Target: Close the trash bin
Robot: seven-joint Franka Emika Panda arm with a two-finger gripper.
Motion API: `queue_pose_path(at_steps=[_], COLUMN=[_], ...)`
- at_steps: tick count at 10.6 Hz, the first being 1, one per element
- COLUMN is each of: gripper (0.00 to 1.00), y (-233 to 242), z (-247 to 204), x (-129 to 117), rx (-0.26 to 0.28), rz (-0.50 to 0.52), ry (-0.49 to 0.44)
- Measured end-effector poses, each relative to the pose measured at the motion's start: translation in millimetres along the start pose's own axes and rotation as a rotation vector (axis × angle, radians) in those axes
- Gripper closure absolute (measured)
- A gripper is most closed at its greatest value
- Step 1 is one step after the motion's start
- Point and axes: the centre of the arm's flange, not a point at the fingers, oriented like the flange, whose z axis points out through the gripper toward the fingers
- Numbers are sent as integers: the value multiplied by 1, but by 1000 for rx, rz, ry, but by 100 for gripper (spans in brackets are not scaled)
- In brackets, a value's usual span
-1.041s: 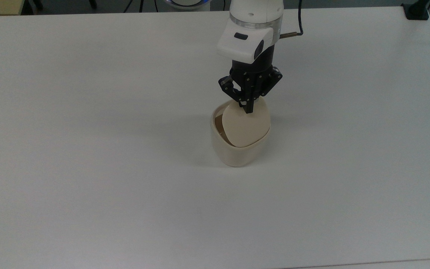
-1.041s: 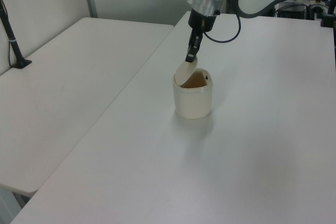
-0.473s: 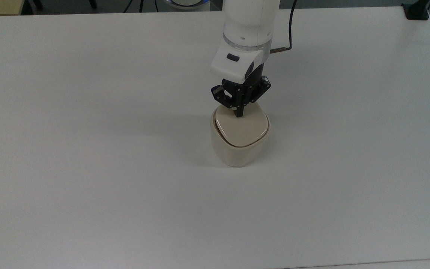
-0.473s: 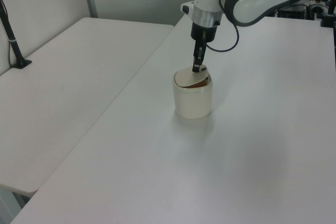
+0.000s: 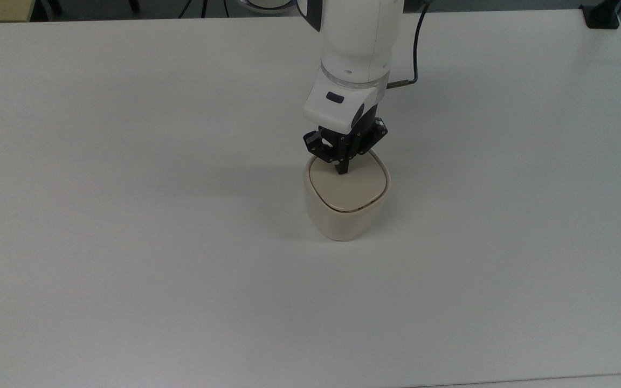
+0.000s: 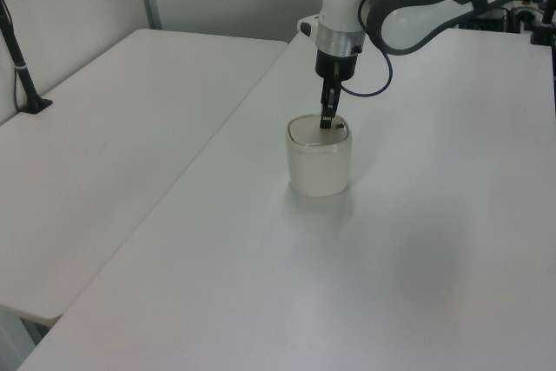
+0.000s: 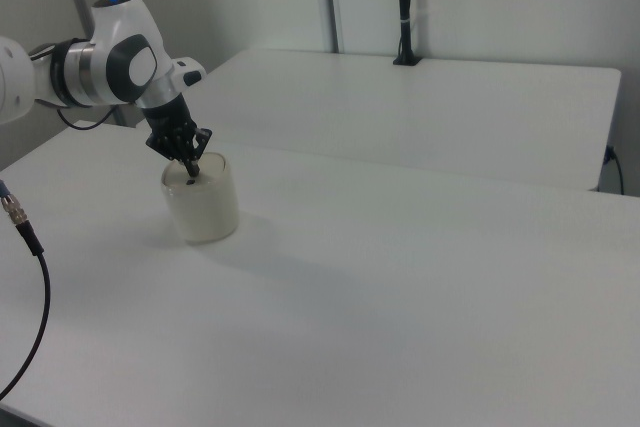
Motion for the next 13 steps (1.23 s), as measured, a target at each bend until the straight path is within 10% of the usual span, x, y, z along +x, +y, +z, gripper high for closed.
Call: queue_pose_path(at_steps=[8, 13], gripper=[99, 97], y=[4, 44], z=[-4, -93], x=[-1, -38], rx=[-1, -12], rz=[5, 124], ry=[-20, -99])
